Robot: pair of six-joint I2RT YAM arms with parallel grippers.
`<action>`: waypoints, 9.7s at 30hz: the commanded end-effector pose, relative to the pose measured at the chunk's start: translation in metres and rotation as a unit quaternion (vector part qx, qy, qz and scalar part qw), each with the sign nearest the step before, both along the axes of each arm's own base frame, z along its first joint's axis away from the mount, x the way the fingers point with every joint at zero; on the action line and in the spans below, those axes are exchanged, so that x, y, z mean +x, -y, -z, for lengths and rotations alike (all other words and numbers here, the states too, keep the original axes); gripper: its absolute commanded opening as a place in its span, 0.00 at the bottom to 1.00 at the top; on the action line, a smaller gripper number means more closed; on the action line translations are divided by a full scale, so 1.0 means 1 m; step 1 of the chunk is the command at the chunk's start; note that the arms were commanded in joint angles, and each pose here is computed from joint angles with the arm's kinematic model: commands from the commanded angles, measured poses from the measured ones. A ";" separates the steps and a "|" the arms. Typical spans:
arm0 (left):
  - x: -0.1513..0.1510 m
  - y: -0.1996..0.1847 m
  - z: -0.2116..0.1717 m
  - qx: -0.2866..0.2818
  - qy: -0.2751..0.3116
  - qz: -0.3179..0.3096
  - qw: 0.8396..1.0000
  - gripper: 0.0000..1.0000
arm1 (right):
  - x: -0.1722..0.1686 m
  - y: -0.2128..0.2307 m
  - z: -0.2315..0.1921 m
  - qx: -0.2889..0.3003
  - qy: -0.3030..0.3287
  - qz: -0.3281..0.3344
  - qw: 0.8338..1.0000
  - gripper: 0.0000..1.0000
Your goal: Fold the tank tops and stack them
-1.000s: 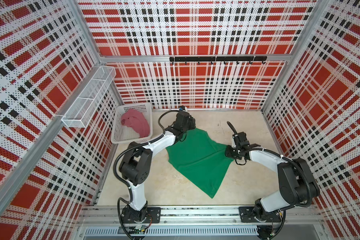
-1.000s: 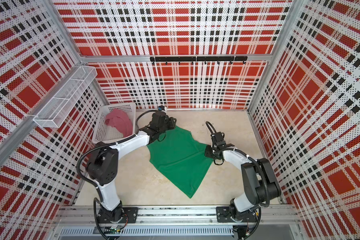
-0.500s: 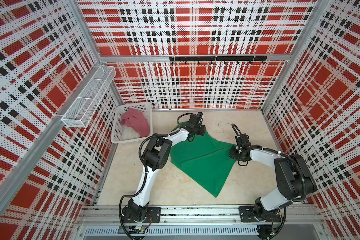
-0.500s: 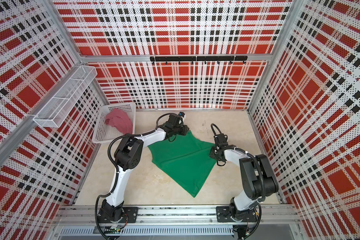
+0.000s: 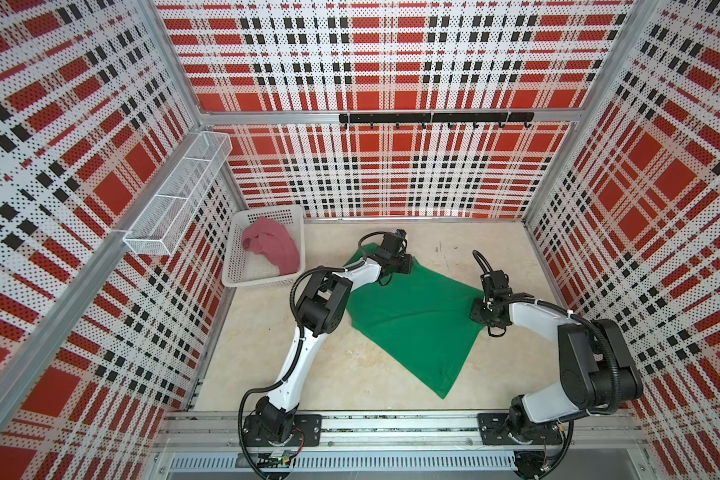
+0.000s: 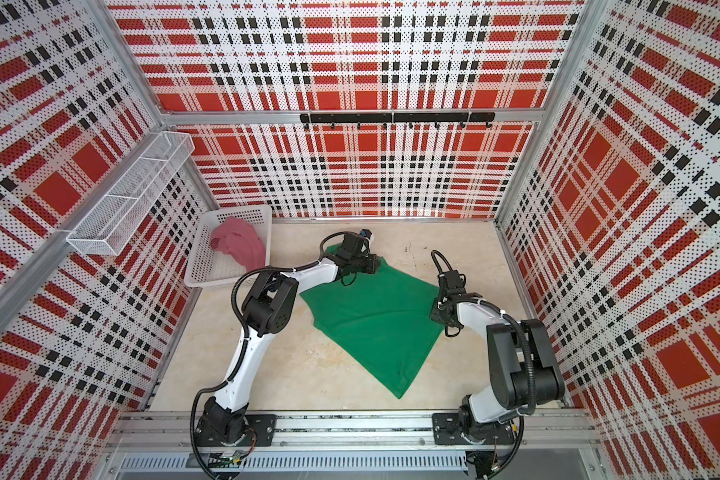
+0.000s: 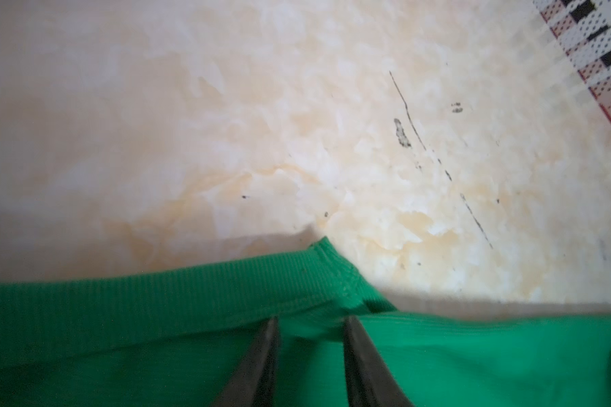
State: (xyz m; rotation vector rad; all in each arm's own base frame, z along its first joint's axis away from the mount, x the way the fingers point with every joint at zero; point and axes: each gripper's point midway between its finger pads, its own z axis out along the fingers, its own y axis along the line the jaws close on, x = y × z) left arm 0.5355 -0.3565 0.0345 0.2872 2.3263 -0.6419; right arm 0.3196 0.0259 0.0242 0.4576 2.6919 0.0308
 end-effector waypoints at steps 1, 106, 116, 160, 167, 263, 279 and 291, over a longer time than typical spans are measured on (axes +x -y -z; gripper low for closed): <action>0.011 -0.034 0.023 -0.015 -0.029 -0.078 0.996 0.35 | 0.014 0.008 -0.011 -0.027 0.013 -0.019 0.999 0.18; -0.285 -0.145 -0.005 -0.193 -0.208 -0.215 0.935 0.53 | -0.100 -0.038 -0.043 0.113 -0.048 -0.025 0.992 0.45; -0.283 -0.139 0.006 -0.204 -0.217 -0.223 0.928 0.40 | -0.107 -0.041 -0.024 0.128 -0.060 -0.012 0.990 0.46; -0.275 -0.172 -0.030 -0.099 -0.126 -0.264 0.951 0.00 | -0.126 -0.047 -0.045 0.073 -0.052 -0.020 0.996 0.00; -0.255 -0.172 -0.040 -0.051 -0.121 -0.230 0.964 0.00 | -0.106 -0.041 -0.056 0.027 -0.063 -0.046 0.997 0.00; -0.207 -0.309 -0.033 0.124 -0.136 -0.297 0.937 0.46 | 0.068 -0.049 -0.070 0.010 0.015 -0.123 0.992 0.37; -0.170 -0.288 -0.021 0.116 -0.125 -0.270 0.948 0.41 | 0.059 -0.042 -0.069 -0.005 0.016 -0.122 0.992 0.37; -0.148 -0.283 -0.016 0.122 -0.126 -0.257 0.950 0.06 | 0.060 -0.042 -0.058 -0.003 0.008 -0.123 0.992 0.37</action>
